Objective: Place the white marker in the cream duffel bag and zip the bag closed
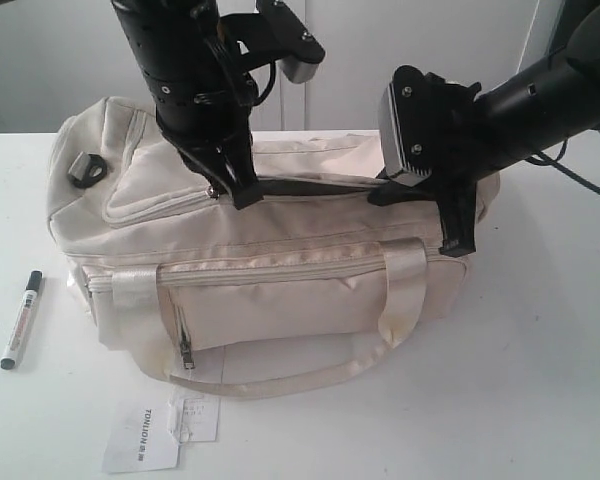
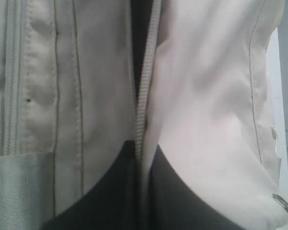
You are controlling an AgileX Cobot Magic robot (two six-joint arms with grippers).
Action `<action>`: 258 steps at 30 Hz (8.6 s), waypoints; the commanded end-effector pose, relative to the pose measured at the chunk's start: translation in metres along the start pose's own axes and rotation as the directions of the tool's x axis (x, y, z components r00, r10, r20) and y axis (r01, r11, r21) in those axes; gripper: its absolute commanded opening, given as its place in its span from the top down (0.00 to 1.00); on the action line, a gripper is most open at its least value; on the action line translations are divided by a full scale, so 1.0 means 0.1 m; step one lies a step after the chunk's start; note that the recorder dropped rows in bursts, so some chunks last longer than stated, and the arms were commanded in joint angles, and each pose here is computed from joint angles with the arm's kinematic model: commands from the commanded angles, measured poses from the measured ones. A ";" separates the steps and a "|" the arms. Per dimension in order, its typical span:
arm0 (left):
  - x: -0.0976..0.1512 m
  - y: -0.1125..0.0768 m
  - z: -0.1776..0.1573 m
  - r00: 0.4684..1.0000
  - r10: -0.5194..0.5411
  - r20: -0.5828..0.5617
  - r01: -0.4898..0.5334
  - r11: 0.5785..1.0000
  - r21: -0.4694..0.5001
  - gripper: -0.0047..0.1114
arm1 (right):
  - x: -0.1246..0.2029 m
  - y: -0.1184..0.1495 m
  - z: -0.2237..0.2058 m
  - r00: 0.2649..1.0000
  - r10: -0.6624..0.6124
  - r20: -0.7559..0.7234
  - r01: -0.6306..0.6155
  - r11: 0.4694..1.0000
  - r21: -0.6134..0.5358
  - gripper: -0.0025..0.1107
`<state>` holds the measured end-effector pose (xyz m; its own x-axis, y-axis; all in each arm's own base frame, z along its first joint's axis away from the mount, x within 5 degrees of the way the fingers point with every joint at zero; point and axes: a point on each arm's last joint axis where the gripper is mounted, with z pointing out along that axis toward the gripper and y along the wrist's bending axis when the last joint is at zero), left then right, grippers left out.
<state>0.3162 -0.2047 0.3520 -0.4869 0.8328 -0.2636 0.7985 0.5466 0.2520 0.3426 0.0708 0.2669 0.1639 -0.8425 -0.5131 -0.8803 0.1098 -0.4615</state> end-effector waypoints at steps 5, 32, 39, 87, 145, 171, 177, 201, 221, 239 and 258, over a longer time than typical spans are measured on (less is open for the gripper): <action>0.13 0.01 -0.05 0.995 -0.053 -0.083 0.055 0.998 0.026 0.96 | 0.02 0.01 -0.04 1.000 -0.001 -0.025 0.001 1.000 0.001 0.98; 0.43 0.15 -0.14 0.987 -0.111 -0.120 0.109 0.994 -0.024 0.96 | 0.03 0.00 -0.04 0.999 0.007 -0.039 -0.007 1.000 0.004 0.98; 0.49 0.23 -0.13 0.980 -0.165 -0.108 0.167 0.986 0.013 0.96 | 0.04 0.00 -0.04 0.999 0.007 -0.040 -0.007 1.000 0.006 0.98; 0.85 0.52 -0.23 0.955 -0.275 -0.113 0.276 0.961 -0.007 0.96 | 0.04 -0.01 -0.04 0.999 0.007 -0.045 -0.006 1.000 0.020 0.98; 0.92 0.48 -0.25 0.945 -0.325 0.033 0.316 0.934 0.164 0.96 | -0.98 0.12 -0.05 0.783 0.547 0.294 -0.535 0.835 -0.128 0.50; 0.89 0.49 -0.25 0.941 -0.332 0.061 0.320 0.935 0.155 0.96 | -0.97 -0.16 0.76 0.858 0.468 0.212 -0.460 0.883 -0.091 0.85; 0.92 0.51 -0.25 0.946 -0.322 0.046 0.314 0.940 0.130 0.96 | -0.97 -0.16 0.76 0.862 0.461 0.211 -0.452 0.887 -0.090 0.98; 1.04 0.58 -0.24 0.957 -0.285 -0.054 0.286 0.958 0.024 0.96 | -1.02 -0.21 0.48 0.924 0.337 0.179 -0.343 0.939 0.005 0.98; 1.16 0.72 -0.24 0.945 -0.320 -0.066 0.319 0.947 -0.038 0.96 | -0.97 -0.20 0.42 0.953 0.275 0.127 -0.279 0.960 0.015 0.98; 1.16 0.77 -0.15 0.943 -0.321 -0.086 0.318 0.947 -0.042 0.96 | -0.94 -0.19 0.42 0.965 0.242 0.097 -0.244 0.970 0.014 0.98; 1.13 0.75 -0.15 0.941 -0.333 -0.060 0.333 0.943 -0.010 0.96 | -1.15 -0.17 0.20 0.896 0.379 0.230 -0.377 0.925 -0.057 0.40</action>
<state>0.3192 -0.0705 0.3558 -0.7322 0.6142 -0.2942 0.5921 0.7876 0.1707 0.3513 0.1754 0.3042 -0.0514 -0.6809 -0.7306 -0.9099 0.3334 -0.2467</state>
